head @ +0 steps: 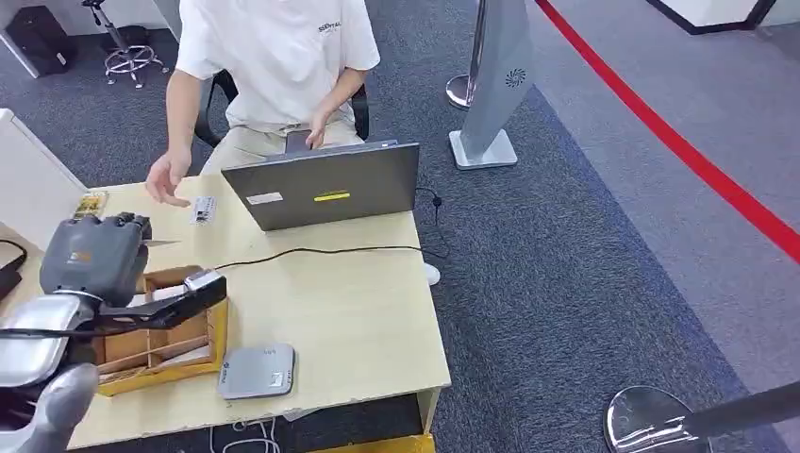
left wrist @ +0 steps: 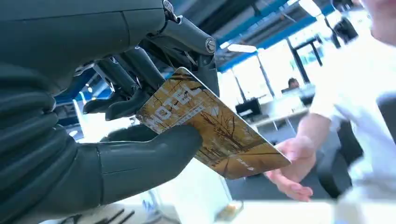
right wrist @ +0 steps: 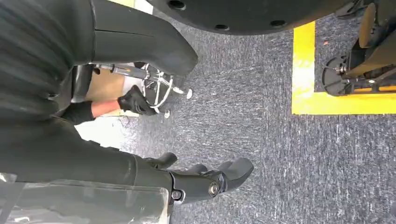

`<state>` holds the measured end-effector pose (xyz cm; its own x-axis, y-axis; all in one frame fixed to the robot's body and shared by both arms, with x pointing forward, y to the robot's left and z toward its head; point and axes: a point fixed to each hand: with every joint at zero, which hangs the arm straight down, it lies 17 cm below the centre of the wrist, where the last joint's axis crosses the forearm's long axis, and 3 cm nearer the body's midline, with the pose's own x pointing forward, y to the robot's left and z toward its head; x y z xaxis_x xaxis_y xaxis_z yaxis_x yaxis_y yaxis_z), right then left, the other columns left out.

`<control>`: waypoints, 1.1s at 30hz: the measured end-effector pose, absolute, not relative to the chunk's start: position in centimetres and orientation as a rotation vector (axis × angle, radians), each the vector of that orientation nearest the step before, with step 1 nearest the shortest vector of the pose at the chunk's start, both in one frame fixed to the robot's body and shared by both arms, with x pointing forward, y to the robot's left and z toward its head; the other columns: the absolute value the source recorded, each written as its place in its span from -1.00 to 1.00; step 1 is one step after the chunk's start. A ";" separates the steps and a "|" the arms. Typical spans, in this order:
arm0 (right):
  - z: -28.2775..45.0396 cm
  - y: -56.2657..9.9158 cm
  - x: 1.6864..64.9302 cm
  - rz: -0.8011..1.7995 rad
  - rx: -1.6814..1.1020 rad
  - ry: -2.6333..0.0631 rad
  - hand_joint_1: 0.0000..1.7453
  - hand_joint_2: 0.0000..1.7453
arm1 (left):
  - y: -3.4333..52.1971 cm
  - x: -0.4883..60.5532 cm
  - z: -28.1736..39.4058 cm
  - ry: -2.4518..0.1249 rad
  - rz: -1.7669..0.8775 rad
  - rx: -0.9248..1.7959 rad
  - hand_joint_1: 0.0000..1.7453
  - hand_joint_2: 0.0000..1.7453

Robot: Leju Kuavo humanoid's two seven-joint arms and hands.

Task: Pass the card to the sensor for recognition and then transmit it.

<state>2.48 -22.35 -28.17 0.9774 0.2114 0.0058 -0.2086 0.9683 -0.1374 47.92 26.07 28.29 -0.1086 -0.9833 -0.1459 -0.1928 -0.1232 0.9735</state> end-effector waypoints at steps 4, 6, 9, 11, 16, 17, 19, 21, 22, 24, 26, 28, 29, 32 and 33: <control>-28.2 -22.3 2.4 0.217 -0.136 -0.021 -1.00 1.00 | 26.2 48.6 32.1 -1.408 -1.233 1.511 1.00 1.00; -28.2 -22.4 2.5 0.240 -0.139 -0.024 -1.00 1.00 | 26.2 48.2 35.8 -1.477 -1.114 1.693 1.00 1.00; -28.2 -22.4 2.6 0.274 -0.142 -0.031 -1.00 1.00 | 26.3 47.5 40.2 -1.585 -0.937 1.903 1.00 1.00; -28.2 -22.3 2.7 0.284 -0.141 -0.037 -1.00 1.00 | 26.7 48.1 40.2 -1.600 -0.908 1.924 1.00 1.00; -28.1 -22.2 3.0 0.292 -0.138 -0.051 -1.00 1.00 | 27.2 49.4 38.4 -1.574 -0.944 1.916 1.00 1.00; -28.1 -22.2 3.0 0.293 -0.137 -0.056 -1.00 1.00 | 27.2 49.7 38.2 -1.568 -0.957 1.912 1.00 1.00; -28.1 -22.1 3.2 0.294 -0.135 -0.064 -1.00 1.00 | 27.0 50.2 37.9 -1.561 -0.977 1.904 1.00 1.00; -28.1 -22.1 3.3 0.296 -0.134 -0.069 -1.00 1.00 | 26.9 50.6 37.6 -1.556 -0.996 1.894 1.00 1.00; -28.1 -22.0 3.4 0.296 -0.133 -0.071 -1.00 1.00 | 26.8 50.8 37.5 -1.553 -1.002 1.888 1.00 1.00; -28.1 -22.0 3.5 0.298 -0.132 -0.075 -1.00 1.00 | 26.9 51.2 37.2 -1.541 -1.009 1.882 -1.00 1.00; -28.1 -21.9 3.5 0.298 -0.131 -0.076 -1.00 1.00 | 26.9 51.4 37.0 -1.536 -1.018 1.875 -1.00 1.00; -28.1 -21.9 3.5 0.298 -0.131 -0.076 -1.00 1.00 | 26.5 51.6 37.0 -1.542 -1.031 1.862 -1.00 1.00; -28.1 -21.9 3.5 0.298 -0.131 -0.075 -1.00 1.00 | 26.4 51.6 37.0 -1.545 -1.031 1.857 -1.00 1.00; -28.1 -22.0 3.4 0.297 -0.135 -0.066 -1.00 1.00 | 26.7 51.8 37.1 -1.546 -1.014 1.850 -1.00 1.00; -28.1 -22.0 3.3 0.297 -0.136 -0.060 -1.00 1.00 | 26.8 51.9 37.1 -1.544 -1.009 1.846 -1.00 1.00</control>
